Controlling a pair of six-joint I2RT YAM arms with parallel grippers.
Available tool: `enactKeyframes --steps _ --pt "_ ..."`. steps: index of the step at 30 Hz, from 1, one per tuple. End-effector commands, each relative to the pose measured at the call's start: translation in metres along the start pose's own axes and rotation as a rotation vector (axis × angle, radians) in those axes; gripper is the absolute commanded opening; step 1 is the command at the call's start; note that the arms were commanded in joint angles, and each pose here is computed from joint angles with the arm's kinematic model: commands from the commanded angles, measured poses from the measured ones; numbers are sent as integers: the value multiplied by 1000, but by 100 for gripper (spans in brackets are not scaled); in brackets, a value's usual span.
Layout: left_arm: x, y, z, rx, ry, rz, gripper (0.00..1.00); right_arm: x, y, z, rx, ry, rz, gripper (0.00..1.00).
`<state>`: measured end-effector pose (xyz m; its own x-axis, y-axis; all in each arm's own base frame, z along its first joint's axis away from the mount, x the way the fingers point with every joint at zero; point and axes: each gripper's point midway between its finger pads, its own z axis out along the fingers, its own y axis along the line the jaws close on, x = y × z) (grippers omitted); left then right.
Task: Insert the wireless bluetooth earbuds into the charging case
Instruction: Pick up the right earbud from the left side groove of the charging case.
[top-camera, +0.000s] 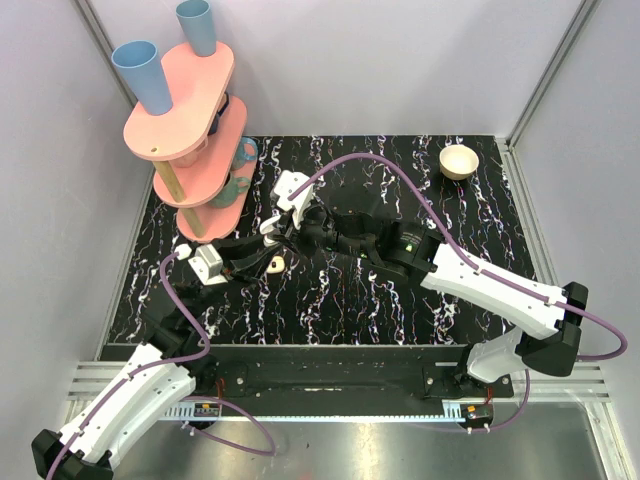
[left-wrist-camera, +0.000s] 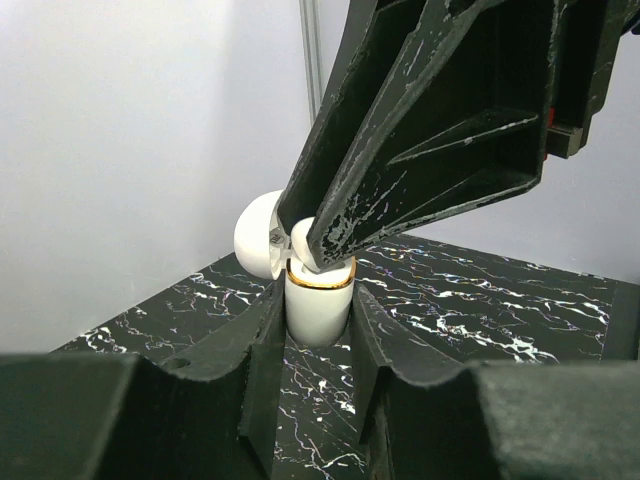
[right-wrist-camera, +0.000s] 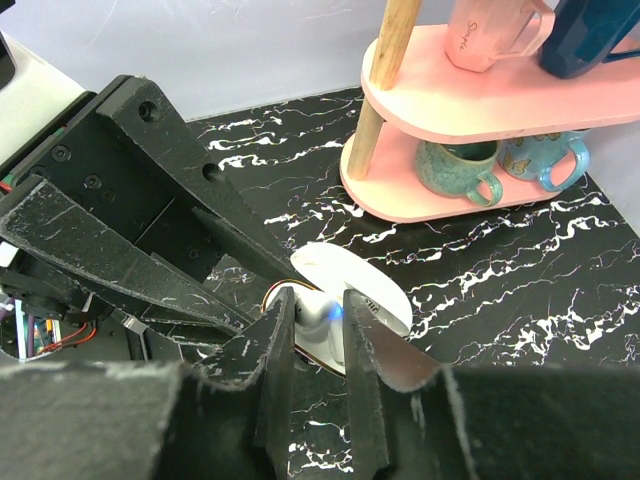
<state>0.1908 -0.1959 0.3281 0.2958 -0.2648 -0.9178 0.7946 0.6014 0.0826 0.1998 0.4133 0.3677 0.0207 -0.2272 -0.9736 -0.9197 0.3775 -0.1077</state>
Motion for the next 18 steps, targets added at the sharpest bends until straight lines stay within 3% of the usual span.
enactKeyframes --steps 1,18 --pt "-25 -3 2 19 -90 40 0 -22 -9 -10 32 -64 -3 19" --pt "-25 -3 2 17 -91 40 0 -34 -19 -20 88 -127 10 11"
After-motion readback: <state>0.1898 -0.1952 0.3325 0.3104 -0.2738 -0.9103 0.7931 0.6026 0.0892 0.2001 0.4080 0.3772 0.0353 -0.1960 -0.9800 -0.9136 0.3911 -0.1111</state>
